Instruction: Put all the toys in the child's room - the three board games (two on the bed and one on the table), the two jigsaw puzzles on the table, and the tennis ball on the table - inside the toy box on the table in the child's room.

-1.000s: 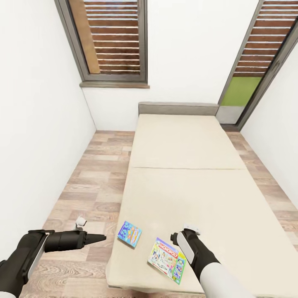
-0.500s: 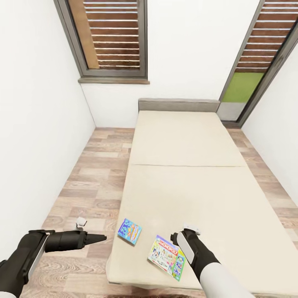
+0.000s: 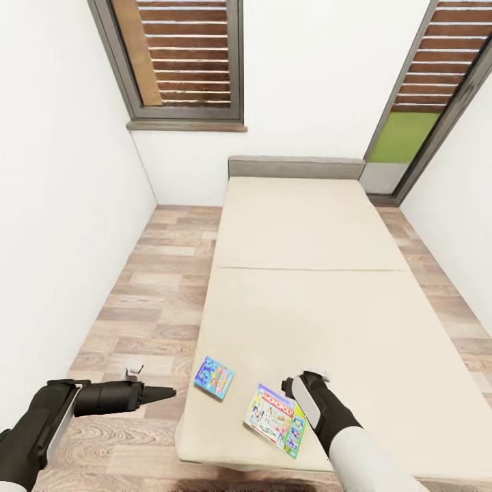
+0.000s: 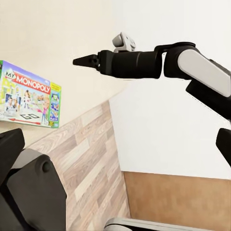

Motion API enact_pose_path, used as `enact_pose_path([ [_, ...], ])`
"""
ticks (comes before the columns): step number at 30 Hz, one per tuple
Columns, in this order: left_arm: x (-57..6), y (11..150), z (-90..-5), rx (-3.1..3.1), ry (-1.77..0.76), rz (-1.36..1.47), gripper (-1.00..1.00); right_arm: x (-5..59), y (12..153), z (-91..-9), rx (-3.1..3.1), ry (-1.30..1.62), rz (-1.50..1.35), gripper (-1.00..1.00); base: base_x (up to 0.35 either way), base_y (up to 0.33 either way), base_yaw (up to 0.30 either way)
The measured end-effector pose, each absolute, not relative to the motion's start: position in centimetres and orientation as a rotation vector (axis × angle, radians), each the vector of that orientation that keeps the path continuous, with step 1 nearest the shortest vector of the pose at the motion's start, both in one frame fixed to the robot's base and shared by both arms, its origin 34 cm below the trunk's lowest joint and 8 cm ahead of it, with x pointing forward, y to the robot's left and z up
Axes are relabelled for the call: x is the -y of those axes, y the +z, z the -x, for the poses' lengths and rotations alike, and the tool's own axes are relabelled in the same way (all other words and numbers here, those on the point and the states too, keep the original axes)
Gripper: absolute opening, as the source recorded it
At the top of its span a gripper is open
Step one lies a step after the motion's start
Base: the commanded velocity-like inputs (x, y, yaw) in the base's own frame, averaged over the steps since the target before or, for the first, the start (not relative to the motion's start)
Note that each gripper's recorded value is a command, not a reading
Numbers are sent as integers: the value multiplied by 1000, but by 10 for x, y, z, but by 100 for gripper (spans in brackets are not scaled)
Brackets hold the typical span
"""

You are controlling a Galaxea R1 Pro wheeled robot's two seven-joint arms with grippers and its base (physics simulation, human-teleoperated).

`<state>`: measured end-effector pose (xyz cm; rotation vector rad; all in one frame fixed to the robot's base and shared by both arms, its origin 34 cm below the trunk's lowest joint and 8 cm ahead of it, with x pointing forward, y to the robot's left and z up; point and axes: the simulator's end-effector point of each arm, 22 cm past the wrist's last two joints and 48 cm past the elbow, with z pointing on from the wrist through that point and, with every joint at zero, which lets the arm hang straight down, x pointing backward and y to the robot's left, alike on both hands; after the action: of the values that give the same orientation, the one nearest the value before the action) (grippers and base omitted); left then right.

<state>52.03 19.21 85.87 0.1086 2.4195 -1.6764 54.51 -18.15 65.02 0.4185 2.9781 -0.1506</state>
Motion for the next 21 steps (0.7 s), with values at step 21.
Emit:
enact_pose_path([
  [21, -194, 841, -515, -2460, -1671, -77, 100, 178, 684, -644, -2921, -105, -372, 100, 0, 0, 0],
])
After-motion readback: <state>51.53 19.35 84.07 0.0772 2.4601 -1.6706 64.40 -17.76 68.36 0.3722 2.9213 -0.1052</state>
